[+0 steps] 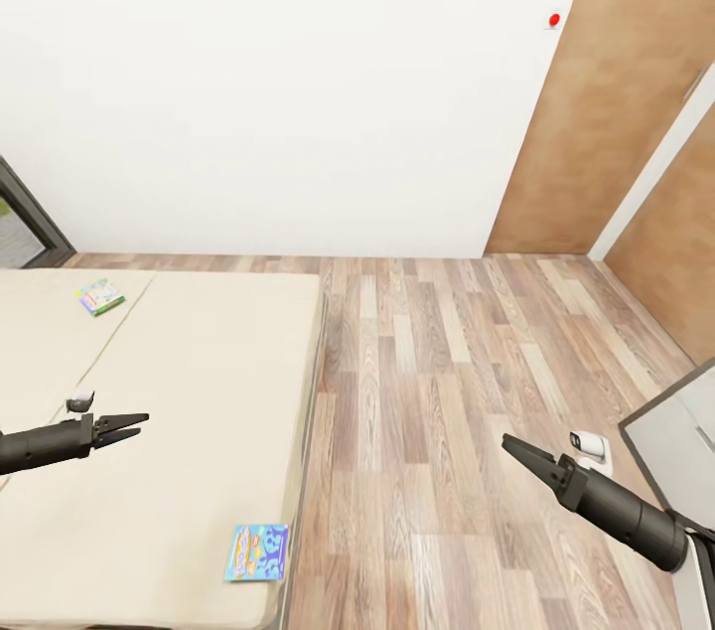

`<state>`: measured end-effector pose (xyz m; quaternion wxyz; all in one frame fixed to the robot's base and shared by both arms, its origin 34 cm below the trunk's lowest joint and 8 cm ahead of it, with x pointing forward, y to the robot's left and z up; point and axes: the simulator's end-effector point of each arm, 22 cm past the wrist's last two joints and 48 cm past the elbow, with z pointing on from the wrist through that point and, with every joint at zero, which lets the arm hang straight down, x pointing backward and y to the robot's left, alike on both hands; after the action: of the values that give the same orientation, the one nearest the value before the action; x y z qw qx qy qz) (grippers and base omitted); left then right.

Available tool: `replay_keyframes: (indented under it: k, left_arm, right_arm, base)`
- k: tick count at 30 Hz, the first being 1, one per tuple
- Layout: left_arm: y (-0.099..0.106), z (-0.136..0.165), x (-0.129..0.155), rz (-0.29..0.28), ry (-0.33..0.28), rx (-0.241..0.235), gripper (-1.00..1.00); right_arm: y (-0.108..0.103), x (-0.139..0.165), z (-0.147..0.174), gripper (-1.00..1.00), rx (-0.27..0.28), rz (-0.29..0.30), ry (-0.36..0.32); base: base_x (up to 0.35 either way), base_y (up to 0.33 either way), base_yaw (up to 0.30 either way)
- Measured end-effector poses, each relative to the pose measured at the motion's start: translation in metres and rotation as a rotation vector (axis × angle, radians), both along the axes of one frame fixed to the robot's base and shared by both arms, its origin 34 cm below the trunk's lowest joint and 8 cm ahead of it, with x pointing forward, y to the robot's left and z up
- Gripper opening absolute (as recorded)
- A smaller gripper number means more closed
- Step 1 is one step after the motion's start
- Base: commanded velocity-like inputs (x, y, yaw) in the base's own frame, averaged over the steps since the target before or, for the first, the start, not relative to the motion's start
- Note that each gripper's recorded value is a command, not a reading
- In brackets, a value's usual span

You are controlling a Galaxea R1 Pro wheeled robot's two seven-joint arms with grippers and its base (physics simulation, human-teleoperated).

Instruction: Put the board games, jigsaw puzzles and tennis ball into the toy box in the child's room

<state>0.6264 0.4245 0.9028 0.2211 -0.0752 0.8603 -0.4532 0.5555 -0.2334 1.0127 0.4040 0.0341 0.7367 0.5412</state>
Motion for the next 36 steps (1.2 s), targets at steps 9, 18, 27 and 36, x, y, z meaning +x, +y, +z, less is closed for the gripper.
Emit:
replay_keyframes:
  k: [9,18,27,36]
  left_arm:
    - [0.0,0.008,0.001,0.0,-0.015,0.0,1.0]
    - [0.0,0.015,0.002,-0.001,-0.029,0.001,1.0]
    - [0.0,0.023,0.004,-0.002,-0.043,0.001,1.0]
    - [0.0,0.03,0.005,-0.002,-0.058,0.001,1.0]
  right_arm:
    - [-0.001,0.0,0.007,1.0,0.003,-0.002,-0.016]
    - [-0.002,-0.001,0.014,1.0,0.003,-0.004,-0.031]
    - [-0.003,-0.001,0.021,1.0,0.004,-0.005,-0.047]
    - [-0.01,-0.001,0.028,1.0,0.002,-0.025,-0.062]
  base:
    - [0.0,0.0,0.0]
    - [0.0,0.0,0.0]
    - [0.0,0.0,0.0]
    - [0.0,0.0,0.0]
